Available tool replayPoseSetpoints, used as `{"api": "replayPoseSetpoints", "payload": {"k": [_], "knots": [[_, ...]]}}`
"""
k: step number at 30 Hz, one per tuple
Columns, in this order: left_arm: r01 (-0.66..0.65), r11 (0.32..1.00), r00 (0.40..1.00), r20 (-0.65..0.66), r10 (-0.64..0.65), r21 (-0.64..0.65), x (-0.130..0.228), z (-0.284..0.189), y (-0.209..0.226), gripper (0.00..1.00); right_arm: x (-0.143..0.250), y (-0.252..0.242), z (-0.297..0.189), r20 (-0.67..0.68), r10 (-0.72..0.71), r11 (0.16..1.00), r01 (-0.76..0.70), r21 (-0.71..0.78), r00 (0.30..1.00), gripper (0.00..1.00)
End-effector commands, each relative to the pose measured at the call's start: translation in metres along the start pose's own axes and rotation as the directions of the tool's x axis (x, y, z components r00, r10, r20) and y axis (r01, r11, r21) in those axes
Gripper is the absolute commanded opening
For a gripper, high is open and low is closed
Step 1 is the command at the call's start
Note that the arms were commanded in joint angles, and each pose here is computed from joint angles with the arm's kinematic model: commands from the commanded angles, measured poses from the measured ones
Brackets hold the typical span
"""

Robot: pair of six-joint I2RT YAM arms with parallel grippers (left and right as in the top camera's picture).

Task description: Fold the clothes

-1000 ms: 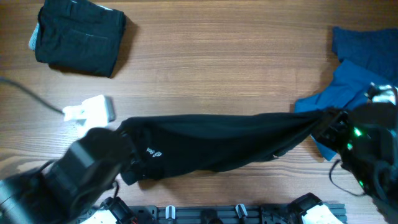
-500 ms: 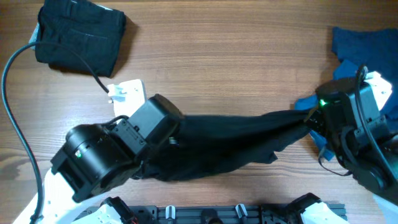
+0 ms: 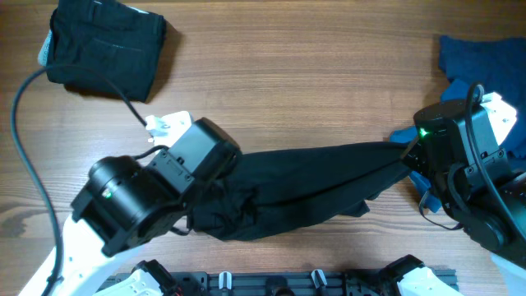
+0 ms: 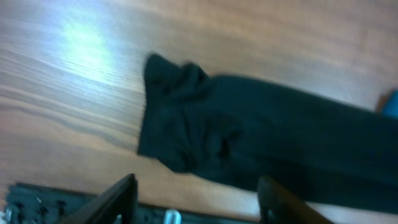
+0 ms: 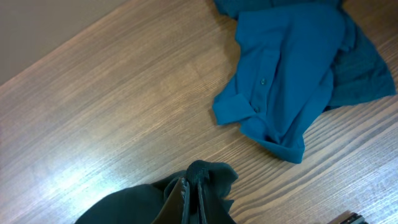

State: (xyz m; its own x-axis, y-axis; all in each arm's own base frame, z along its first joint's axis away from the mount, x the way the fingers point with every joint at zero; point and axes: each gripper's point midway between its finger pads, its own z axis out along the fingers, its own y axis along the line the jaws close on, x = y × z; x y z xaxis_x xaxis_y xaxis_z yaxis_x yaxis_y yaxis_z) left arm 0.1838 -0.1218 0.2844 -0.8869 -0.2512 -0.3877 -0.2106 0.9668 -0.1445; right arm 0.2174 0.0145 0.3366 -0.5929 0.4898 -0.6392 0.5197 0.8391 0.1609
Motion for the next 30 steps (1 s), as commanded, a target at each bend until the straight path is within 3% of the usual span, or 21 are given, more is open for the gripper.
{"api": "replayPoseSetpoints", "payload": {"k": [1, 8, 13, 17, 30], "knots": [[0.005, 1.0, 0.985, -0.172, -0.004, 0.007, 0.03, 0.022, -0.01, 0.66, -0.01, -0.003, -0.003, 0.045, 0.026, 1.0, -0.027, 0.014, 0.999, 0.04], [-0.052, 0.989, 0.958, -0.286, 0.011, -0.136, 0.071, 0.088, 0.014, 0.66, -0.012, -0.001, -0.003, 0.053, 0.034, 0.999, -0.034, 0.003, 0.998, 0.04], [-0.151, 0.988, 0.946, -0.295, 0.135, -0.031, 0.097, 0.134, -0.006, 0.64, -0.015, 0.004, -0.003, 0.066, 0.044, 0.999, -0.044, -0.015, 0.997, 0.04], [-0.196, 0.98, 0.934, -0.308, 0.181, -0.021, 0.117, 0.148, -0.013, 0.64, -0.015, 0.004, -0.003, 0.067, 0.043, 0.999, -0.042, -0.014, 0.997, 0.04], [-0.302, 0.924, 0.913, -0.35, 0.21, -0.234, 0.151, 0.205, -0.016, 0.63, -0.015, 0.013, 0.007, 0.052, 0.019, 1.0, -0.019, 0.0, 0.998, 0.05]]}}
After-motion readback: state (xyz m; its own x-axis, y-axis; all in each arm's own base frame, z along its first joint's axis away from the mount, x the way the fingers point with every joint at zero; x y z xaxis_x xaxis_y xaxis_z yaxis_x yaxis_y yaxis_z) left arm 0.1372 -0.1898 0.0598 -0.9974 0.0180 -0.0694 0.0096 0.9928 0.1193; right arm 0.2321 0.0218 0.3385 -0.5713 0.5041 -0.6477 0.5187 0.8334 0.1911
